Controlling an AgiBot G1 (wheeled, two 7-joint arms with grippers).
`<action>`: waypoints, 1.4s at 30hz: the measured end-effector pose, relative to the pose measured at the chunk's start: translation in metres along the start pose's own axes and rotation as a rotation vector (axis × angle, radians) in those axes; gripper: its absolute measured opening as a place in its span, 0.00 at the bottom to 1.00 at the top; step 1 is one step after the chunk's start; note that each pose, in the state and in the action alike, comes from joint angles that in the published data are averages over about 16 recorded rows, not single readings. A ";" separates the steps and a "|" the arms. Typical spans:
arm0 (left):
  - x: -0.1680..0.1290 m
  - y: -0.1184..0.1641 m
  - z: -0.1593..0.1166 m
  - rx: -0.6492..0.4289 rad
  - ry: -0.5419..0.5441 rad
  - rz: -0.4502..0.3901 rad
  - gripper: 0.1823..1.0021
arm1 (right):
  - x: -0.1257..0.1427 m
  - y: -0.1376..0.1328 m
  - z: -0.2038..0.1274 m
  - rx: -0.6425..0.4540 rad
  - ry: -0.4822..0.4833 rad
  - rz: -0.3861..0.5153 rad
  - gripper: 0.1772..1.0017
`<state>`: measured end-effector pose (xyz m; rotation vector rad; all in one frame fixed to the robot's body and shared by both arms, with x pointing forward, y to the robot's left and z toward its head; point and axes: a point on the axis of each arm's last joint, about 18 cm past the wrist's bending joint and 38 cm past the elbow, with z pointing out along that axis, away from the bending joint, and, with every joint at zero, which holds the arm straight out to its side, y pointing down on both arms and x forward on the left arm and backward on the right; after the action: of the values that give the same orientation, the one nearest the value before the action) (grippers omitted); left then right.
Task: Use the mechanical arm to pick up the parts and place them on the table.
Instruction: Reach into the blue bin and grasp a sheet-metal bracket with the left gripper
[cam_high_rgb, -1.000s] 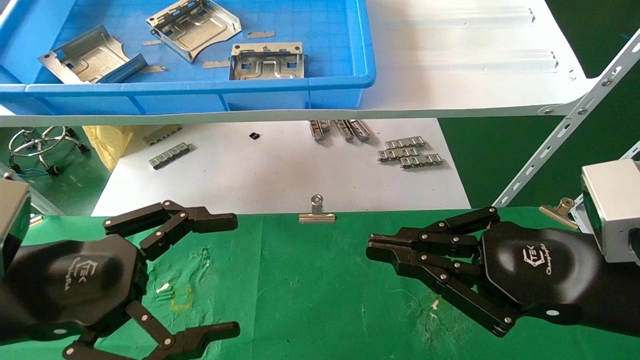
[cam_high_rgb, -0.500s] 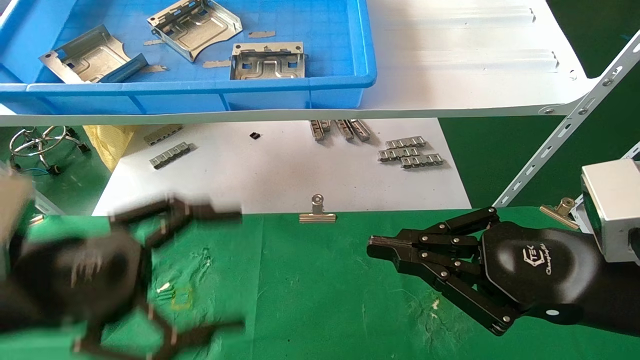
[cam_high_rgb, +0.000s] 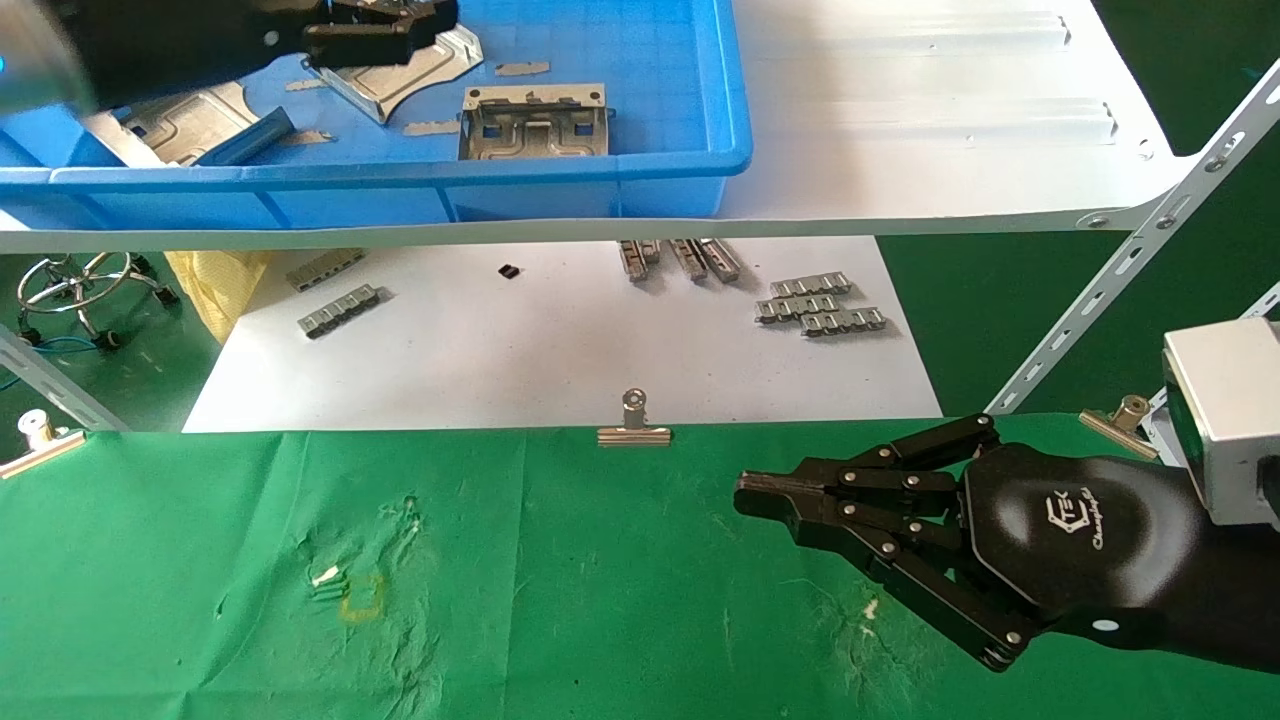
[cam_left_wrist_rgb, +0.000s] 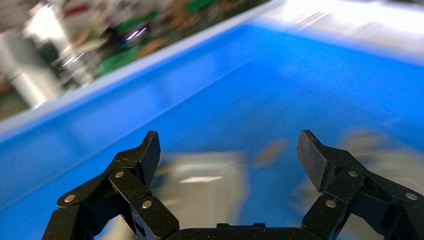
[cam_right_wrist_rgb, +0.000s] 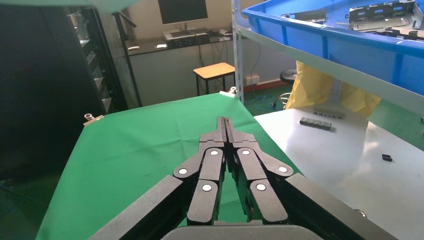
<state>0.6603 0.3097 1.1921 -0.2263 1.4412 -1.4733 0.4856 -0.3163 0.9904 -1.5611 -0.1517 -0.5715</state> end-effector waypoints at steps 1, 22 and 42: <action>-0.006 0.000 0.007 -0.019 -0.032 0.001 1.00 | 0.000 0.000 0.000 0.000 0.000 0.000 0.02; -0.039 0.011 0.022 -0.197 -0.200 -0.035 0.92 | 0.000 0.000 0.000 0.000 0.000 0.000 0.02; -0.051 0.015 0.017 -0.211 -0.264 -0.025 0.44 | 0.000 0.000 0.000 0.000 0.000 0.000 0.09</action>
<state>0.7036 0.3397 1.2094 -0.5512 1.3792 -1.2568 0.4856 -0.3163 0.9904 -1.5611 -0.1517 -0.5715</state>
